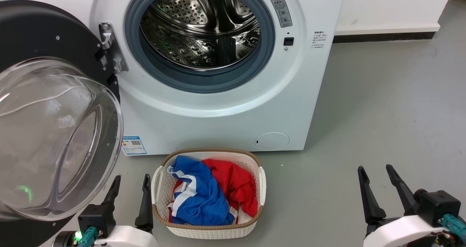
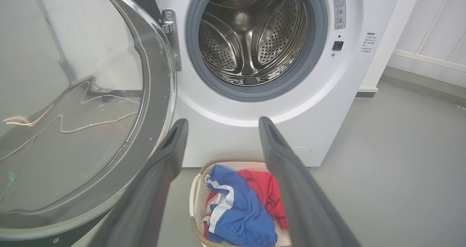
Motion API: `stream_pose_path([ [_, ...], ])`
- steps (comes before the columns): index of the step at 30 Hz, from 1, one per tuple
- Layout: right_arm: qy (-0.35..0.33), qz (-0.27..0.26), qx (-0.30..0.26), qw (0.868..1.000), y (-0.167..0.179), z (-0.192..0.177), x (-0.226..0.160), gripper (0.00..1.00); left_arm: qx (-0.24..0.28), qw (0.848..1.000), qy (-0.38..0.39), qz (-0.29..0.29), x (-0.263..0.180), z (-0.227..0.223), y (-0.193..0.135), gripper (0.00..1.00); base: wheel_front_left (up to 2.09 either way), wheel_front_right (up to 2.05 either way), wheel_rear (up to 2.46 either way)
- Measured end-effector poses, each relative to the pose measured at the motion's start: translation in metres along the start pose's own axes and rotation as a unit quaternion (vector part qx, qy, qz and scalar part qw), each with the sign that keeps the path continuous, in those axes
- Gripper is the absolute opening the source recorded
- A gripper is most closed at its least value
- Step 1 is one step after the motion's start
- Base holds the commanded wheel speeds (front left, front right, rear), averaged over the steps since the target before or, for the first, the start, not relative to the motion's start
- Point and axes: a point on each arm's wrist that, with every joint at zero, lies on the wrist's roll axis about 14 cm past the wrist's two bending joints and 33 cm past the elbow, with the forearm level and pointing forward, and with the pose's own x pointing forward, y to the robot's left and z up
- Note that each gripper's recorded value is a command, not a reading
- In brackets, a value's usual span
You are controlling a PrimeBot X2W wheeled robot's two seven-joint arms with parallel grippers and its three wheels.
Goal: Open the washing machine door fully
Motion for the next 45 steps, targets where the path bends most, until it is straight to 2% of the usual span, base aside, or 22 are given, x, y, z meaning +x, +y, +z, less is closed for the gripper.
stream_pose_path([
  [12,-0.002,0.006,-0.005,1.000,0.004,0.002,0.002,1.00,0.000,1.000,-0.003,0.002,-0.002,0.001,0.003,1.00,0.00,0.00,0.00],
  [13,-0.001,0.006,-0.005,1.000,0.004,0.001,0.002,0.00,0.000,1.000,-0.001,0.002,-0.002,-0.001,0.002,0.00,0.00,0.00,0.00],
  [17,0.023,0.002,0.006,1.000,0.002,-0.015,-0.004,0.00,-0.016,1.000,0.024,0.006,-0.008,-0.016,0.000,0.00,0.00,0.00,0.00],
  [29,0.022,-0.007,0.125,0.992,-0.002,-0.017,0.000,0.00,-0.128,0.990,0.059,0.028,-0.004,-0.026,0.008,0.00,0.00,0.00,0.00],
  [45,0.017,-0.016,0.253,0.967,-0.007,-0.017,0.008,0.00,-0.258,0.962,0.078,0.045,0.004,-0.032,0.014,0.00,0.00,0.00,0.00],
])
